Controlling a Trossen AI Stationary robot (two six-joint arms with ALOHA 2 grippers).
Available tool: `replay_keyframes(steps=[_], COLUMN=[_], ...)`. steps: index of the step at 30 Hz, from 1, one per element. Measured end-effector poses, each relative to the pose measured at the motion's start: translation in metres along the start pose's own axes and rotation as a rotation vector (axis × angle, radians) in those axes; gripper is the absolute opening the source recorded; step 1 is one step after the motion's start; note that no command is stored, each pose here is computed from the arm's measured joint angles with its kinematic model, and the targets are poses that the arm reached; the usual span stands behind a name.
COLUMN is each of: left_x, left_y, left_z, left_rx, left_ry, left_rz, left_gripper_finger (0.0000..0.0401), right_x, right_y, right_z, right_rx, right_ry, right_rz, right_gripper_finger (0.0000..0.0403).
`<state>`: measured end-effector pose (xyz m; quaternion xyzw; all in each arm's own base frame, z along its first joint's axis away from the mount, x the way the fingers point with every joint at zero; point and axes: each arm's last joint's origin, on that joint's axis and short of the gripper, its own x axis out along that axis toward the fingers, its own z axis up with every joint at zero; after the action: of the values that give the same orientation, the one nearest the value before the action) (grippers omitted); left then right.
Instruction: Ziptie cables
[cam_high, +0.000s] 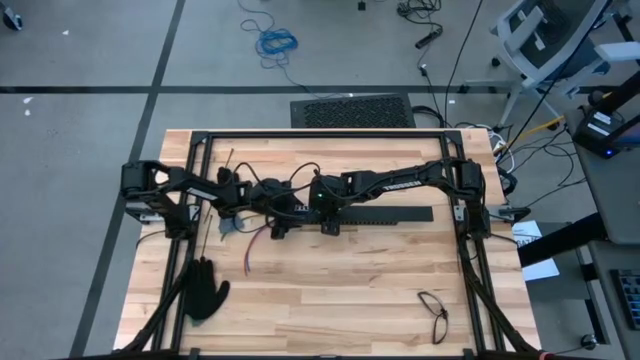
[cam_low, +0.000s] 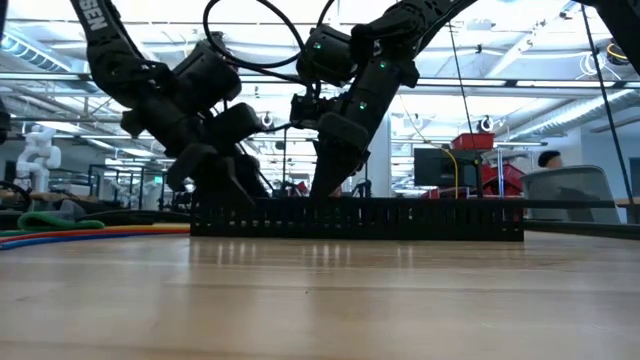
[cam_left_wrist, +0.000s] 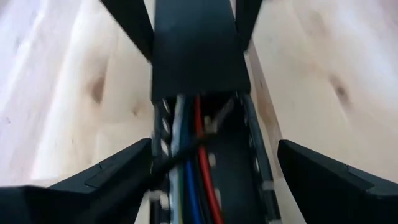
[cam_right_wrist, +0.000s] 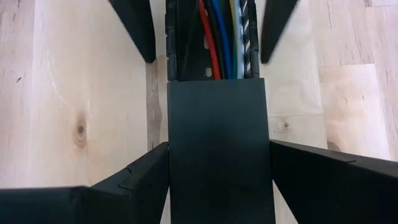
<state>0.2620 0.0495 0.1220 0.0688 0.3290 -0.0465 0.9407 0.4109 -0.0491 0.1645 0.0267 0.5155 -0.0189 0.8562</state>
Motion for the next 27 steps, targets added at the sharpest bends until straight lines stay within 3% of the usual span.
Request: replay_keyframes(steps=[5,13,27], left_x=[0.0027,0.0042,0.0035], left_y=[0.0030,0.0039,0.0068], left_z=[0.0040,0.0006,-0.0017], left_rx=[-0.060,-0.075,-0.139], left_ry=[-0.062,-0.032,-0.020], left_rz=[0.020,0.046,0.047], left_gripper_finger=[0.0342,0.0337,0.0250], right_x=[0.0002,0.0006,0.0009], right_y=[0.0000,0.0000,-0.0009], right_z=[-0.0001,0.0002,0.0007], right_rx=[-0.001,-0.001,0.000], right_ry=[0.000,-0.004,-0.010], right_rz=[0.000,0.000,-0.007], right_gripper_finger=[0.0247,0.0247,0.0247])
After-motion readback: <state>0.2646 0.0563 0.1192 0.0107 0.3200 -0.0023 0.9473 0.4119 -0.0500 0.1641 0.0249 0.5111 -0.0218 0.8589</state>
